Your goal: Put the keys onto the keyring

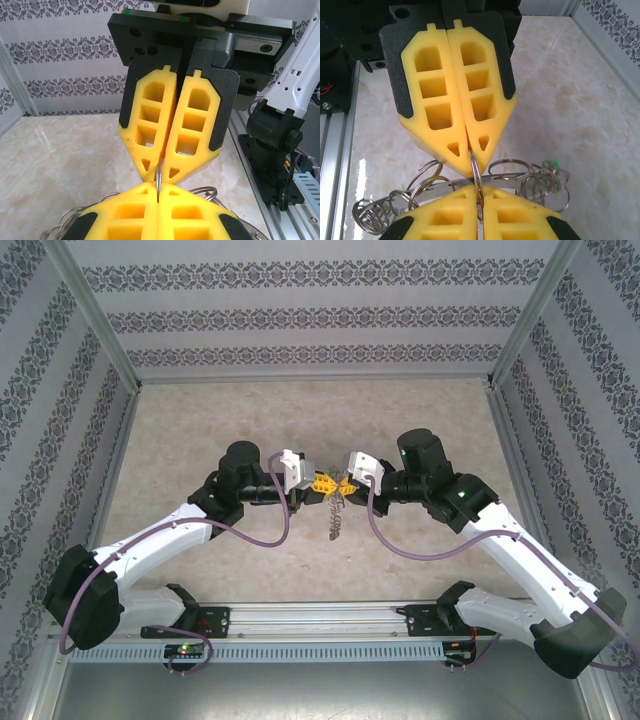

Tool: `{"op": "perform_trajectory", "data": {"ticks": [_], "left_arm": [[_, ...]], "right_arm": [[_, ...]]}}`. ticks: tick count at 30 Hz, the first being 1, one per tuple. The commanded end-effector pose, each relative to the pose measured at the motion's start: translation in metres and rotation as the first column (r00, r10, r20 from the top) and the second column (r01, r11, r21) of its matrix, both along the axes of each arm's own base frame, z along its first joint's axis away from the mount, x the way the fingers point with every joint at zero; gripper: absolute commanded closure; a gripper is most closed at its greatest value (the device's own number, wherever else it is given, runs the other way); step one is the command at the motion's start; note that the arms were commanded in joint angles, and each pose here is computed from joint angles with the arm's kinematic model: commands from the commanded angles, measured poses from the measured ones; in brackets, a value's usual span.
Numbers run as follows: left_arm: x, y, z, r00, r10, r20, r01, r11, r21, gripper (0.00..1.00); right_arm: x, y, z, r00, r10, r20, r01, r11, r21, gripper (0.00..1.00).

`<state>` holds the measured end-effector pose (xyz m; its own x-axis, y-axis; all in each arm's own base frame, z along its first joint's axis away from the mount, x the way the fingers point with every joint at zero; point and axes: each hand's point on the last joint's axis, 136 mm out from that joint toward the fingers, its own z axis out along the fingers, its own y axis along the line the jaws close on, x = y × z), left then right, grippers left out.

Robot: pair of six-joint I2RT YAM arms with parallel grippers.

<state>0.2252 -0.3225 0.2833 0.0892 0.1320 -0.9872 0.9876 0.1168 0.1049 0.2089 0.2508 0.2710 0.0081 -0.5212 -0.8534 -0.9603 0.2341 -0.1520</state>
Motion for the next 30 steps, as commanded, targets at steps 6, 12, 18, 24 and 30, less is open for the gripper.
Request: {"op": "perform_trajectory", "data": {"ticks": [6, 12, 18, 24, 30], "left_arm": [[-0.014, 0.001, 0.01, 0.997, -0.052, 0.049, 0.051, 0.998, 0.02, 1.0], [-0.014, 0.002, 0.0, 0.997, -0.06, 0.052, 0.055, 0.994, 0.094, 0.95], [-0.016, 0.001, -0.002, 0.994, -0.095, 0.046, 0.088, 0.986, 0.138, 0.93], [-0.017, 0.001, -0.006, 0.993, -0.112, 0.037, 0.104, 0.98, 0.169, 0.91], [-0.02, 0.003, -0.011, 0.991, -0.132, 0.022, 0.124, 0.97, 0.208, 0.87]], "right_arm": [[-0.003, 0.003, 0.013, 0.999, 0.026, 0.036, -0.027, 1.0, 0.015, 1.0], [-0.004, 0.003, 0.01, 1.0, 0.02, 0.015, -0.02, 1.0, -0.003, 1.0], [-0.007, 0.003, 0.007, 1.0, 0.012, 0.018, -0.011, 1.0, -0.02, 1.0], [-0.008, 0.005, 0.006, 1.0, 0.009, 0.015, -0.009, 0.999, -0.032, 1.0], [-0.007, 0.005, 0.003, 1.0, 0.009, 0.013, -0.009, 0.999, -0.044, 1.0]]}}
